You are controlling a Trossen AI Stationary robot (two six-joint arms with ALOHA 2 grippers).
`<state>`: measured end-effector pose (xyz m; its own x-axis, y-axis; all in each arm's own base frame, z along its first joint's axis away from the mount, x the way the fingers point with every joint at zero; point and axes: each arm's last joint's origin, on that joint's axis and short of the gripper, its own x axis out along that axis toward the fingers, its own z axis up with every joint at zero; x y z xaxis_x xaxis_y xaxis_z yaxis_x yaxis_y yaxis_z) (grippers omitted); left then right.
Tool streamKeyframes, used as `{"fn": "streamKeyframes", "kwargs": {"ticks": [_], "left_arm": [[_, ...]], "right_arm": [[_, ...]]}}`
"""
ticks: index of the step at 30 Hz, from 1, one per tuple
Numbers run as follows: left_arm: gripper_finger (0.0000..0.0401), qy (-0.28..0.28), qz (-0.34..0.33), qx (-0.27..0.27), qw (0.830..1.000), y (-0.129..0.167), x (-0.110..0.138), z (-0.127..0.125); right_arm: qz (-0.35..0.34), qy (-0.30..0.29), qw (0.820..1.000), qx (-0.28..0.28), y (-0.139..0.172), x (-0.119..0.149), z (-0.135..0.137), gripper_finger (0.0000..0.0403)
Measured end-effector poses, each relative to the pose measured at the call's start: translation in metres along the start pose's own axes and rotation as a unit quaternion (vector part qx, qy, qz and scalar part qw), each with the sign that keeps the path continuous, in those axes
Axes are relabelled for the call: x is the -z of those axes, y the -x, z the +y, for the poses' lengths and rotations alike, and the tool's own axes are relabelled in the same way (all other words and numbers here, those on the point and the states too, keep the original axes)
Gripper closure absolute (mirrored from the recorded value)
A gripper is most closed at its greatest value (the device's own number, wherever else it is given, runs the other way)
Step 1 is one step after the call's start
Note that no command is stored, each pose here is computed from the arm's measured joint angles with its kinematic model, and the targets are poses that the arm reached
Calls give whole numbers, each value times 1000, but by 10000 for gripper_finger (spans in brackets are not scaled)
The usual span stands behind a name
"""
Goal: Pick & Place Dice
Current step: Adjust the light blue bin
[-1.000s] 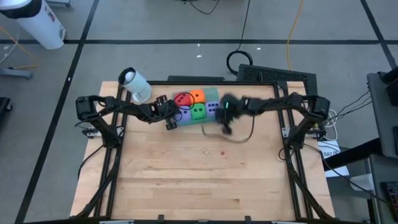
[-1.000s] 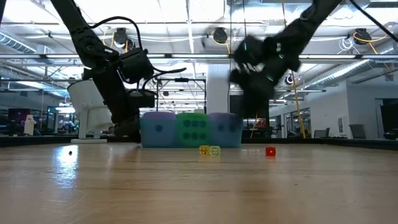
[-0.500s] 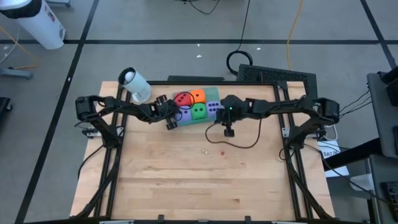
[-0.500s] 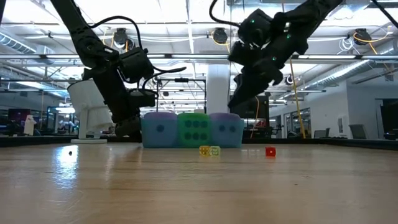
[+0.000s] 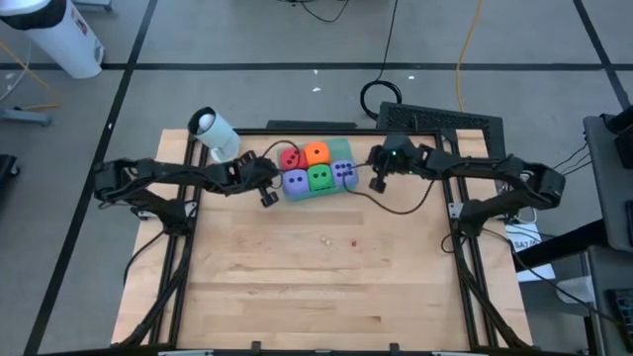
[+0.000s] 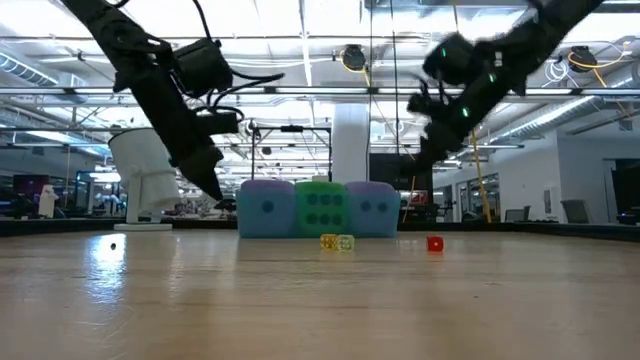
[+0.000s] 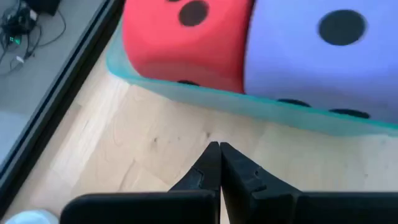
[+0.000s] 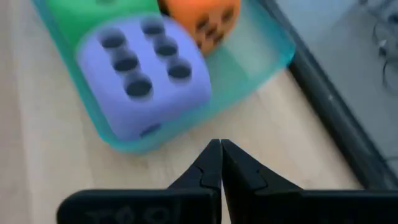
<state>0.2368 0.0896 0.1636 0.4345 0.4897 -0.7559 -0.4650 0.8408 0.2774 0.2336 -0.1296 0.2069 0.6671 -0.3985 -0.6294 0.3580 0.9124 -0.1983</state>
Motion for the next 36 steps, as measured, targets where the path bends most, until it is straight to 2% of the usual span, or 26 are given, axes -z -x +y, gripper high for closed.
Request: {"fn": "streamKeyframes", "kwargs": {"ticks": [5, 11, 16, 25, 30, 33, 36], "left_arm": [[398, 32, 28, 2, 999, -5, 5, -2], [399, 65, 46, 0, 997, -20, 9, -3], [399, 88, 64, 0, 994, -33, 11, -3], [400, 76, 72, 10, 994, -44, 6, -7], [400, 64, 67, 5, 996, -43, 4, -5], [399, 66, 72, -17, 995, -44, 5, -4], [396, 65, 82, -22, 994, -43, 7, -4]], "right_arm": [[8, -59, 998, 0, -20, 37, -2, 403], [-3, -82, 995, -49, -39, 53, 12, 403], [-29, -67, 995, -63, -52, 55, 28, 403], [-46, -57, 992, -100, -50, 48, 52, 403], [-53, -56, 991, -107, -49, 46, 58, 403], [-52, -55, 991, -112, -48, 45, 60, 403], [-32, -43, 992, -114, -41, 46, 60, 403]]}}
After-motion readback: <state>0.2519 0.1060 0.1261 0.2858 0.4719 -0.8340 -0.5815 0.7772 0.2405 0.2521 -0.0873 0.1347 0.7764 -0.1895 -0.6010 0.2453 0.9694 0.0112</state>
